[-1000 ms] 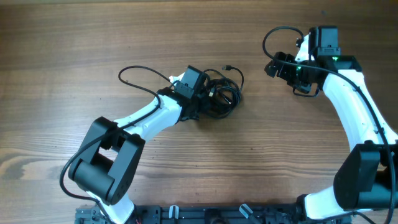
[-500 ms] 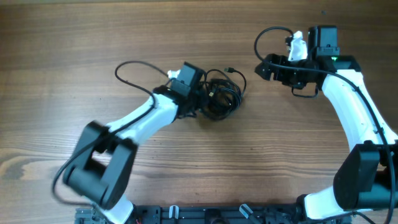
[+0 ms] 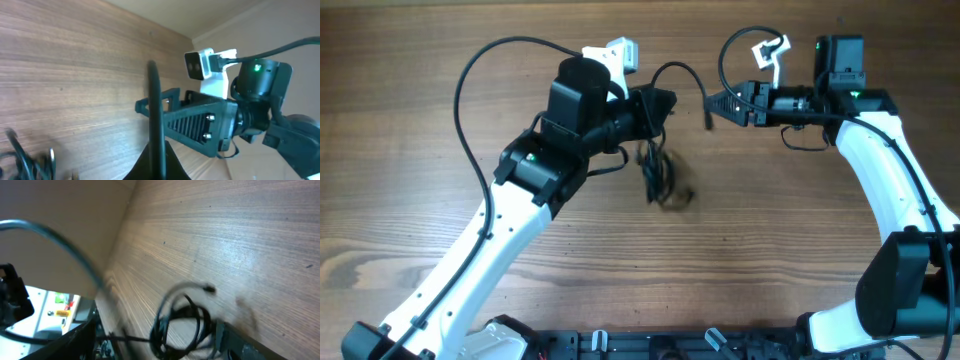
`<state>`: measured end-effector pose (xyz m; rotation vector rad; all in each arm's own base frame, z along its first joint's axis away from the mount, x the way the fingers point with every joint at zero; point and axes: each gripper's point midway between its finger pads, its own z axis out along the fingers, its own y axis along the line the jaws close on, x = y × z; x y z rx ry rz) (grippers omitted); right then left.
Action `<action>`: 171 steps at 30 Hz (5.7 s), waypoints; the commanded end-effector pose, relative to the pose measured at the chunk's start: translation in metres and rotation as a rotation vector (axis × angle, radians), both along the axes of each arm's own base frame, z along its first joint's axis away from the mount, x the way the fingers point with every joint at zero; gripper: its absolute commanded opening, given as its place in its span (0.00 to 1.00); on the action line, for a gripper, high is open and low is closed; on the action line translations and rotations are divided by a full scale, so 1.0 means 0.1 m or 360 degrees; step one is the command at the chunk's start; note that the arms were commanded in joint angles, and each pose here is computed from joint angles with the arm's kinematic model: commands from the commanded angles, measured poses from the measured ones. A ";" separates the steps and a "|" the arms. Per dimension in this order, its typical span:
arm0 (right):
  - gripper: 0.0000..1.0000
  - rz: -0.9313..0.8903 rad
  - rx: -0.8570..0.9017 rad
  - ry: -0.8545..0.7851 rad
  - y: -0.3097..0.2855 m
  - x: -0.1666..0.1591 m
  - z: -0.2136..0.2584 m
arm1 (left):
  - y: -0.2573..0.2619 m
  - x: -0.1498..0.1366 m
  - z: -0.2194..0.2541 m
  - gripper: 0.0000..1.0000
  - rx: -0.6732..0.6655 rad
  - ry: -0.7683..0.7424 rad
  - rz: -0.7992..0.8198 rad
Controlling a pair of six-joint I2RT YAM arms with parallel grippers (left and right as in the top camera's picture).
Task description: Untangle cables
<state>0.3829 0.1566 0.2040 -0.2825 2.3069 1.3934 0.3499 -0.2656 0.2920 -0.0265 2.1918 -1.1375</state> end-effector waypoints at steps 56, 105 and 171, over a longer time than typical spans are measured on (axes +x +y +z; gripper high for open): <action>0.68 -0.0242 -0.0437 0.0263 0.07 0.06 -0.53 | 0.52 0.56 -1.16 0.04 0.0199 0.0531 0.0680; 0.82 -0.0229 -0.0507 0.0288 0.03 0.00 -0.60 | 0.93 -0.64 -2.15 0.70 0.1172 0.0974 0.0284; 0.84 -0.0205 -0.0525 0.0279 0.02 -0.03 -0.62 | 1.16 -0.74 -2.71 0.53 0.1266 0.1012 0.0464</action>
